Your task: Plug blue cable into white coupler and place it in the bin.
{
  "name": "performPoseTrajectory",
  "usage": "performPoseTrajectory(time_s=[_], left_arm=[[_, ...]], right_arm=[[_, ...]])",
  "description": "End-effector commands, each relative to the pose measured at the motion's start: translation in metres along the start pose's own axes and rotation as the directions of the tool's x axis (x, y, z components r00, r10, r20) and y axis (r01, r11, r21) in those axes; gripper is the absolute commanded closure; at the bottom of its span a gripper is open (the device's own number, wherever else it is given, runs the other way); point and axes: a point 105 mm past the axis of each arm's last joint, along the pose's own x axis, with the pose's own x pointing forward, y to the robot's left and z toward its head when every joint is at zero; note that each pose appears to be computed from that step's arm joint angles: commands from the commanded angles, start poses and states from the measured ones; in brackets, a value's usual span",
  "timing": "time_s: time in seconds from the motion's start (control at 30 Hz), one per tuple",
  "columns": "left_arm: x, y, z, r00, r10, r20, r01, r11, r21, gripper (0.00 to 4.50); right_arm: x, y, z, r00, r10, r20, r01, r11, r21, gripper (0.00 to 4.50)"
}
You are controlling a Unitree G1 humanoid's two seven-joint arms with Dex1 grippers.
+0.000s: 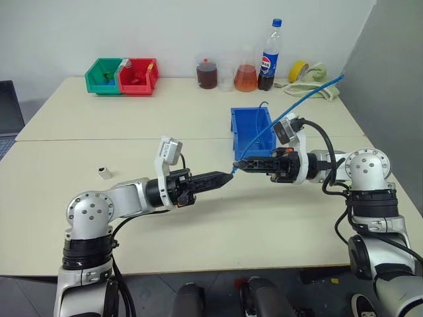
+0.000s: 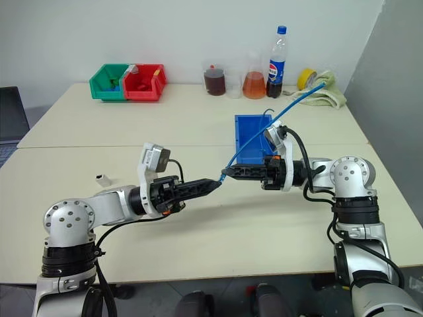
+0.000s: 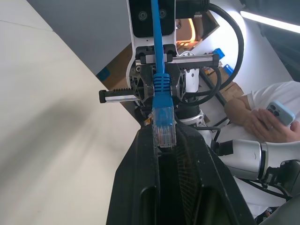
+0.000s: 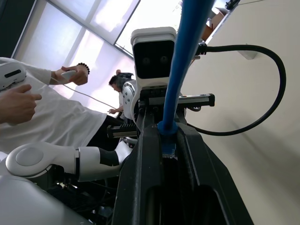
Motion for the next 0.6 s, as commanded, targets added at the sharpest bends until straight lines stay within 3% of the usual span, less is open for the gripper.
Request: performPoseTrajectory(time_s=[0.03, 0.17, 0.23, 0.33, 0.6], left_arm=[[0.002, -0.008, 0.002, 0.999, -0.035, 0.003, 0.035, 0.999, 0.029, 4.26], [0.002, -0.007, 0.003, 1.0, -0.03, 0.002, 0.03, 0.999, 0.035, 4.26], [0.002, -0.003, 0.005, 1.0, -0.005, 0.016, 0.004, 0.999, 0.043, 3.56], [0.001, -0.001, 0.005, 1.0, 0.003, 0.022, -0.005, 0.999, 0.047, 3.2], [-0.02, -0.015, 0.008, 0.995, 0.017, 0.095, -0.02, 0.999, 0.039, 1.61]], right_arm=[[-0.001, 0.006, 0.007, 1.0, 0.002, -0.002, -0.002, 0.999, -0.035, 4.39], [-0.001, 0.006, 0.007, 1.0, -0.004, -0.005, 0.004, 0.999, -0.04, 4.39], [-0.002, 0.006, 0.008, 1.0, -0.008, -0.003, 0.008, 0.999, -0.043, 4.39], [-0.002, 0.006, 0.009, 1.0, -0.013, 0.003, 0.013, 0.999, -0.046, 4.39], [-0.006, 0.003, 0.007, 0.999, -0.031, 0.015, 0.032, 0.998, -0.049, 4.39]])
